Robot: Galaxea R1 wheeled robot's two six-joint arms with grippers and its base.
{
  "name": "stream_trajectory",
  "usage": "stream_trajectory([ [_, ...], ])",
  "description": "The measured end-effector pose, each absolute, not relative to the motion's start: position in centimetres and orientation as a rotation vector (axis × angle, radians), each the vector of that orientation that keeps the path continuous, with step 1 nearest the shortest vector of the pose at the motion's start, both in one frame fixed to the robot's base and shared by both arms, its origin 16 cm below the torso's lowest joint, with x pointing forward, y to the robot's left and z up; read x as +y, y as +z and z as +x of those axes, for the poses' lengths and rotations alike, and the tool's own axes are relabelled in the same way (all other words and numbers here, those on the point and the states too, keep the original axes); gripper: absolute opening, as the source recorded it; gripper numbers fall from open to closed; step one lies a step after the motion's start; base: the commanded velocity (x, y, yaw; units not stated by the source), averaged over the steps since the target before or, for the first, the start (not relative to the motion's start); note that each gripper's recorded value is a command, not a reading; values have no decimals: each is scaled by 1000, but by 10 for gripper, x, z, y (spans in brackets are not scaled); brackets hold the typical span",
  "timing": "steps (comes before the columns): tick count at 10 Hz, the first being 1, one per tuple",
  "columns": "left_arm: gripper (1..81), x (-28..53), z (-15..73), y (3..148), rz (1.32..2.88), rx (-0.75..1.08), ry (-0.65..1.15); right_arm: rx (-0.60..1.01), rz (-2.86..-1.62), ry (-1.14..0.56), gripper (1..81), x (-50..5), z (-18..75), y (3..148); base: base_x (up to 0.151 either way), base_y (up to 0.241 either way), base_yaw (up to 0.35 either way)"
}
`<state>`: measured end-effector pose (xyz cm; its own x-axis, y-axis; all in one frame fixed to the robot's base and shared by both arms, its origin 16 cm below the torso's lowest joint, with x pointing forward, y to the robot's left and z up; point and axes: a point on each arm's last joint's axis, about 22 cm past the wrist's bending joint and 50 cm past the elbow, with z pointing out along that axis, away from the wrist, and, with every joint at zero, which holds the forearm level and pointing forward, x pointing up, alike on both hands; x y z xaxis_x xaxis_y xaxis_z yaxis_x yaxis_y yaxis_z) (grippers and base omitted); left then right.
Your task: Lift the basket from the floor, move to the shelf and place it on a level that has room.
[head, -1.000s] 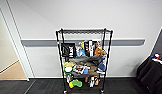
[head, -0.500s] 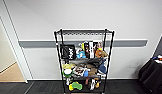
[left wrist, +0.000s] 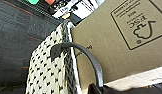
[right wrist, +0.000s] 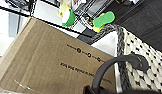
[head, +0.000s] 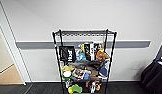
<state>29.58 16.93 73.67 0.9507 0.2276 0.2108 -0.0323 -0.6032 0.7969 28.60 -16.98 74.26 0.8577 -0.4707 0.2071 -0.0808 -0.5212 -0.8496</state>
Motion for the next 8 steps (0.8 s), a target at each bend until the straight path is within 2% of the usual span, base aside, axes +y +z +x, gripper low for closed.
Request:
stream_trajectory([
  [2, 10, 169, 296, 737, 2191, 138, 365, 401, -2081, -520, 10, -170, 287, 743, 150, 0, 0],
  [8, 10, 167, 296, 737, 2187, 136, 364, 405, -2083, -522, 10, -172, 286, 742, 150, -61, 0],
])
